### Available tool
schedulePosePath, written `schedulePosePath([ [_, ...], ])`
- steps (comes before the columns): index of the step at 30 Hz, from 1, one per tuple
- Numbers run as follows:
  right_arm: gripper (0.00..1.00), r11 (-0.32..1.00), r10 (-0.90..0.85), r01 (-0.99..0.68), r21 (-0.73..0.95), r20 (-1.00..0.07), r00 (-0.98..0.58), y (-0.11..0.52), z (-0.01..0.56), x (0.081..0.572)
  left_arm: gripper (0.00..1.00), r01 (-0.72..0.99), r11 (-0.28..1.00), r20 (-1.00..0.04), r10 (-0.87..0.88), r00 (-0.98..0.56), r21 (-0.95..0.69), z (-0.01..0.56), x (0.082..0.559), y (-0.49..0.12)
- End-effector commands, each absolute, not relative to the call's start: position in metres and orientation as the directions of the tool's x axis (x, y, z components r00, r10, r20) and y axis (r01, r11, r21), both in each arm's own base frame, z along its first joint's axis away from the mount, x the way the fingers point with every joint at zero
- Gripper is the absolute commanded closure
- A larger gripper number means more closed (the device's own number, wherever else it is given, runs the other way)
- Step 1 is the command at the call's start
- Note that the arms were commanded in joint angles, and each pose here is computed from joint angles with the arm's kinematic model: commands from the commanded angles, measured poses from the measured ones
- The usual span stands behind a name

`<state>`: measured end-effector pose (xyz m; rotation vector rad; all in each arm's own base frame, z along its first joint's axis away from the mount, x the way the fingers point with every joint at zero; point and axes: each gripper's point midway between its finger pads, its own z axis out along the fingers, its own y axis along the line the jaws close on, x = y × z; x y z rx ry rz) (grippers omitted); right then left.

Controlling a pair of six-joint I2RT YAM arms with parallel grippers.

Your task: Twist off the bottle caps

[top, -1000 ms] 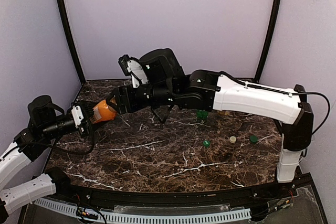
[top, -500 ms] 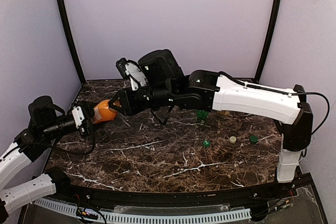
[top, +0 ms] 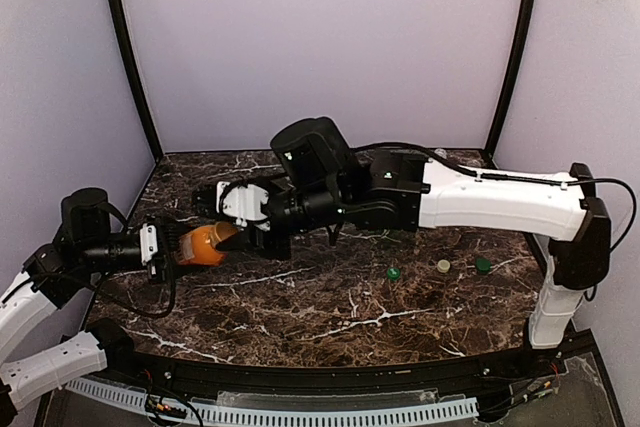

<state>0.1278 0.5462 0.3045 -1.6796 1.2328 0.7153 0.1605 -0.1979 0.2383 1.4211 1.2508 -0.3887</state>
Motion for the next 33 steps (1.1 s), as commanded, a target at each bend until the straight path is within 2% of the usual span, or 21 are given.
schedulePosePath([
  [1, 1.00, -0.361, -0.174, -0.606, -0.709, -0.588, 0.790, 0.548, 0.303, 0.067, 0.93, 0.885, 0.063, -0.807, 0.444, 0.390, 0.462, 0.227, 0.130, -0.201],
  [6, 1.00, -0.352, -0.148, -0.421, -0.836, -0.394, 0.907, 0.550, 0.304, 0.070, 0.93, 0.888, 0.033, -0.793, 0.468, 0.391, 0.458, 0.219, 0.126, -0.199],
  [12, 1.00, -0.179, -0.172, -0.341, -0.923, -0.312, 0.934, 0.541, 0.348, 0.087, 0.93, 0.884, 0.043, -0.782, 0.487, 0.389, 0.466, 0.213, 0.129, -0.196],
  [15, 1.00, -0.122, -0.245, -0.304, -0.945, -0.269, 0.932, 0.532, 0.353, 0.103, 0.93, 0.883, 0.047, -0.783, 0.486, 0.389, 0.468, 0.213, 0.130, -0.197],
  [17, 1.00, -0.052, -0.313, -0.294, -0.954, -0.264, 0.912, 0.525, 0.359, 0.119, 0.93, 0.879, 0.063, -0.785, 0.483, 0.387, 0.472, 0.215, 0.133, -0.197],
  [19, 1.00, 0.115, -0.407, -0.346, -0.931, -0.362, 0.839, 0.516, 0.375, 0.150, 0.93, 0.872, 0.101, -0.792, 0.478, 0.379, 0.479, 0.219, 0.139, -0.197],
  [20, 1.00, 0.229, -0.456, -0.398, -0.888, -0.460, 0.762, 0.509, 0.383, 0.174, 0.93, 0.876, 0.136, -0.804, 0.481, 0.349, 0.462, 0.217, 0.143, -0.196],
  [22, 1.00, 0.417, -0.542, -0.531, -0.738, -0.671, 0.506, 0.491, 0.382, 0.227, 0.93, 0.864, 0.199, -0.820, 0.467, 0.331, 0.462, 0.223, 0.152, -0.196],
  [24, 1.00, 0.499, -0.584, -0.702, -0.507, -0.796, 0.160, 0.472, 0.347, 0.260, 0.93, 0.852, 0.259, -0.837, 0.450, 0.310, 0.455, 0.228, 0.161, -0.196],
  [25, 1.00, 0.563, -0.537, -0.744, -0.360, -0.843, 0.001, 0.467, 0.344, 0.270, 0.93, 0.842, 0.280, -0.842, 0.437, 0.315, 0.461, 0.233, 0.165, -0.196],
  [27, 1.00, 0.649, -0.476, -0.756, -0.086, -0.821, -0.315, 0.456, 0.307, 0.278, 0.93, 0.833, 0.333, -0.861, 0.419, 0.289, 0.442, 0.238, 0.172, -0.195],
  [29, 1.00, 0.723, -0.399, -0.680, 0.121, -0.730, -0.555, 0.445, 0.271, 0.282, 0.93, 0.827, 0.388, -0.885, 0.390, 0.254, 0.408, 0.244, 0.179, -0.194],
  [31, 1.00, 0.771, -0.335, -0.587, 0.246, -0.627, -0.703, 0.436, 0.237, 0.279, 0.93, 0.817, 0.417, -0.893, 0.378, 0.243, 0.399, 0.245, 0.183, -0.193],
  [33, 1.00, 0.806, -0.318, -0.531, 0.263, -0.564, -0.762, 0.428, 0.208, 0.275, 0.93, 0.820, 0.416, -0.896, 0.371, 0.242, 0.394, 0.244, 0.183, -0.193],
])
